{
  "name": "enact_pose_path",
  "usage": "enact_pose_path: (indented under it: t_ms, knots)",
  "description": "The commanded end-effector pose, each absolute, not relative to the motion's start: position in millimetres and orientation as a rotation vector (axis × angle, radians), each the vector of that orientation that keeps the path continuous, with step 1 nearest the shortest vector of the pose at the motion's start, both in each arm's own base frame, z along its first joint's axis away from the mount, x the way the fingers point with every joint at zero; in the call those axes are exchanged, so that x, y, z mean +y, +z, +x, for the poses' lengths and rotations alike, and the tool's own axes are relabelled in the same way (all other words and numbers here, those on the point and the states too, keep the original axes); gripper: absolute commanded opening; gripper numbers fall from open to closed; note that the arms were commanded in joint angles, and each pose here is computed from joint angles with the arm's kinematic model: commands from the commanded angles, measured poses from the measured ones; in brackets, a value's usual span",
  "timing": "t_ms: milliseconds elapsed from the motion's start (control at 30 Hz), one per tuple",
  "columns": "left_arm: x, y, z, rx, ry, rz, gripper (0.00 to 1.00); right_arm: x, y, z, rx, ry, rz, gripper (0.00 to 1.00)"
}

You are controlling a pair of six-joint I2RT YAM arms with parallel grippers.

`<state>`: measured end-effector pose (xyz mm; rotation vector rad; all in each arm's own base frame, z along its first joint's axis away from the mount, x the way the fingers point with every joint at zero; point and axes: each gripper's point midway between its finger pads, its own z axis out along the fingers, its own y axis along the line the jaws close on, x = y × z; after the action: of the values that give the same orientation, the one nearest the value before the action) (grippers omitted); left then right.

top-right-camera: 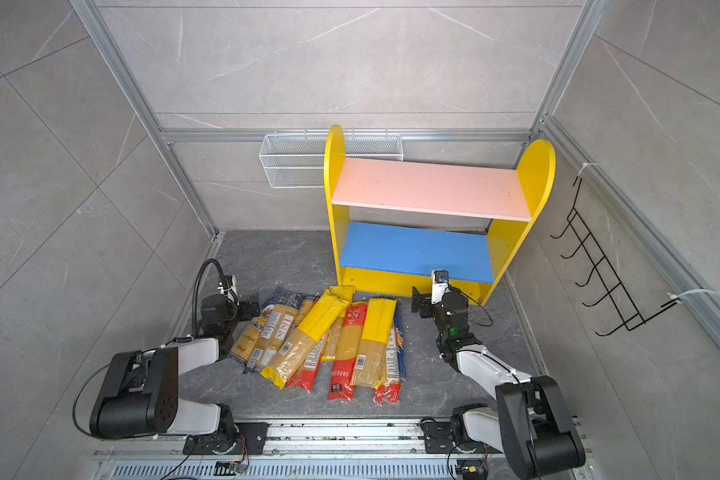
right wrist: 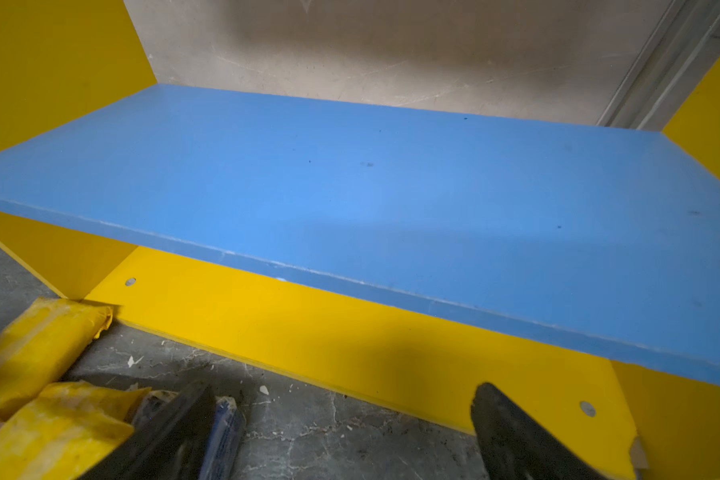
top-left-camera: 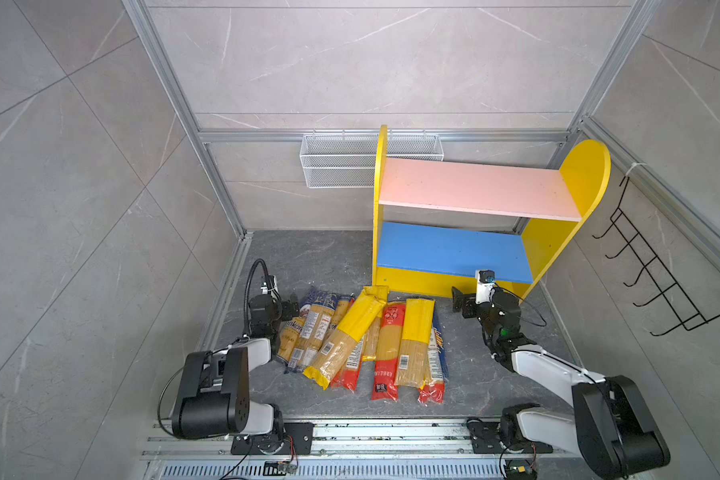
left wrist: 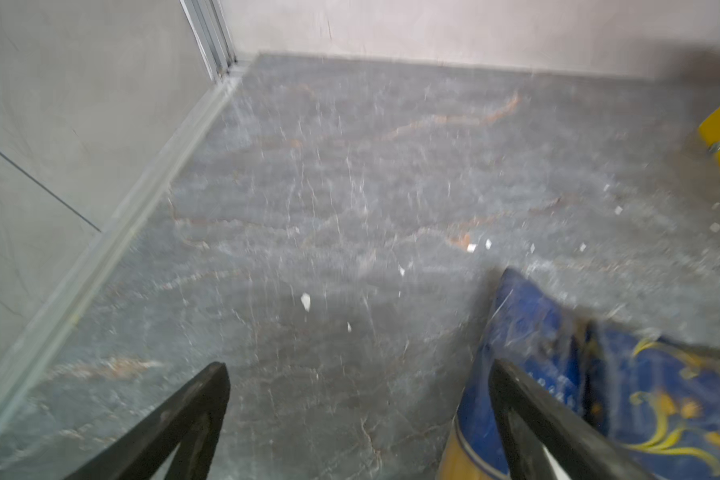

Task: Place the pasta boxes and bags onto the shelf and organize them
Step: 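Reach the right gripper over the pasta row while the left arm moves toward the bags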

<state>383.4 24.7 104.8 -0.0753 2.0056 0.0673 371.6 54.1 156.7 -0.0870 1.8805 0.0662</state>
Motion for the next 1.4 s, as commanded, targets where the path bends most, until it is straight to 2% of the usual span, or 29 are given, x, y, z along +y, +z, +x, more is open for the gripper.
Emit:
enact_pose_path:
  t_ms: [0,167,333,633,833,967,1233,1367]
  knots:
    - [27,140,384,1.956,0.106,-0.096,1.00,33,150,358,2.030,-0.025,0.111,1.00]
    - [20,186,375,1.928,0.095,-0.121,1.00,20,159,341,2.216,-0.063,0.360,1.00]
    - [-8,209,349,1.944,0.041,-0.066,1.00,46,153,328,2.329,-0.185,0.199,1.00]
    - [-59,235,293,1.940,-0.028,-0.035,1.00,108,162,300,2.430,-0.051,0.068,1.00]
    - [-89,237,278,2.045,-0.023,0.039,1.00,160,165,267,2.483,-0.028,0.012,1.00]
    - [-106,244,271,2.086,-0.106,0.085,1.00,188,157,242,2.532,-0.024,0.028,0.99]
    - [-116,252,251,2.165,-0.213,0.149,1.00,240,123,201,2.632,-0.015,-0.004,0.98]
    - [-110,255,242,2.180,-0.206,0.154,1.00,244,108,194,2.653,-0.015,0.081,0.98]
